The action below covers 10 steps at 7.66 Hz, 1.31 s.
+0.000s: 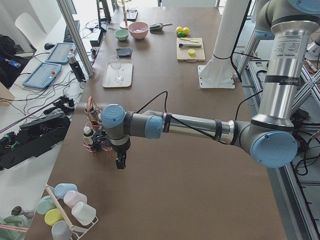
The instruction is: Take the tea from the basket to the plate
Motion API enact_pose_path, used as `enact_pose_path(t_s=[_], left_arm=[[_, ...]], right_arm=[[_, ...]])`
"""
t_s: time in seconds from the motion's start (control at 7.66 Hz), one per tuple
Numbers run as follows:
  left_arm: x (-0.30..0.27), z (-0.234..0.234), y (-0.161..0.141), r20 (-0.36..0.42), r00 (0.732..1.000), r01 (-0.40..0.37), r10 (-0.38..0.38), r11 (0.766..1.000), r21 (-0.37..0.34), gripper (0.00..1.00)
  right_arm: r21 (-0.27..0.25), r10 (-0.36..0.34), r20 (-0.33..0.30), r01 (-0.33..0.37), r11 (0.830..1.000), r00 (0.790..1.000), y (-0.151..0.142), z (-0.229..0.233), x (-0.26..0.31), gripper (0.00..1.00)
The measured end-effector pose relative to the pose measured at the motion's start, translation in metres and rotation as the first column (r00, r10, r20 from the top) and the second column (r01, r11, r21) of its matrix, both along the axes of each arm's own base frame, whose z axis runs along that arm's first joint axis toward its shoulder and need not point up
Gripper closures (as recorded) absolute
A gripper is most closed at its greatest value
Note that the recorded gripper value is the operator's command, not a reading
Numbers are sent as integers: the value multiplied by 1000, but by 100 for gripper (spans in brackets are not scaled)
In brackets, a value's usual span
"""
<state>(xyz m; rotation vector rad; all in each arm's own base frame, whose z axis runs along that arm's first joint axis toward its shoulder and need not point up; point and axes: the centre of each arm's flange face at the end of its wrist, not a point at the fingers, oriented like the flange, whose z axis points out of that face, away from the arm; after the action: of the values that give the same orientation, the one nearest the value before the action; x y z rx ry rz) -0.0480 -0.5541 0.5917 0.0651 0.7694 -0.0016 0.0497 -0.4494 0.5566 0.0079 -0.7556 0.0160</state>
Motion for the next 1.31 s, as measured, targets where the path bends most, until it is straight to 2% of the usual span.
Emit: enact_pose_path(t_s=[0.13,0.26,0.39,0.65,0.78,0.91,1.04,1.18,1.31], left_arm=[[8,-27,-23,41,997,-73,69,992,99,0],[13,-54,-42,84,985,-164,150,966,200,0],[16,-78,-57,132,962,-270,239,912,311,1],[36,-113,-78,217,908,-418,358,793,443,1],[41,-128,-87,275,874,-486,400,720,495,1],[50,-144,-98,363,812,-583,458,601,546,1],[56,-158,-109,442,753,-656,488,502,563,1],[59,-172,-117,477,721,-690,503,459,559,2],[60,-191,-128,481,705,-706,521,452,544,2]], right_arm=[[-1,0,0,0,1000,1000,0,0,0,0],[-1,0,0,0,1000,1000,0,0,0,0],[0,0,0,0,1000,1000,0,0,0,0],[0,0,1,0,1000,1000,0,0,0,0],[1,0,1,0,1000,1000,0,0,0,0],[0,0,1,0,1000,1000,0,0,0,0],[0,0,1,0,1000,1000,0,0,0,0],[1,0,1,0,1000,1000,0,0,0,0],[2,0,2,0,1000,1000,0,-1,0,0]])
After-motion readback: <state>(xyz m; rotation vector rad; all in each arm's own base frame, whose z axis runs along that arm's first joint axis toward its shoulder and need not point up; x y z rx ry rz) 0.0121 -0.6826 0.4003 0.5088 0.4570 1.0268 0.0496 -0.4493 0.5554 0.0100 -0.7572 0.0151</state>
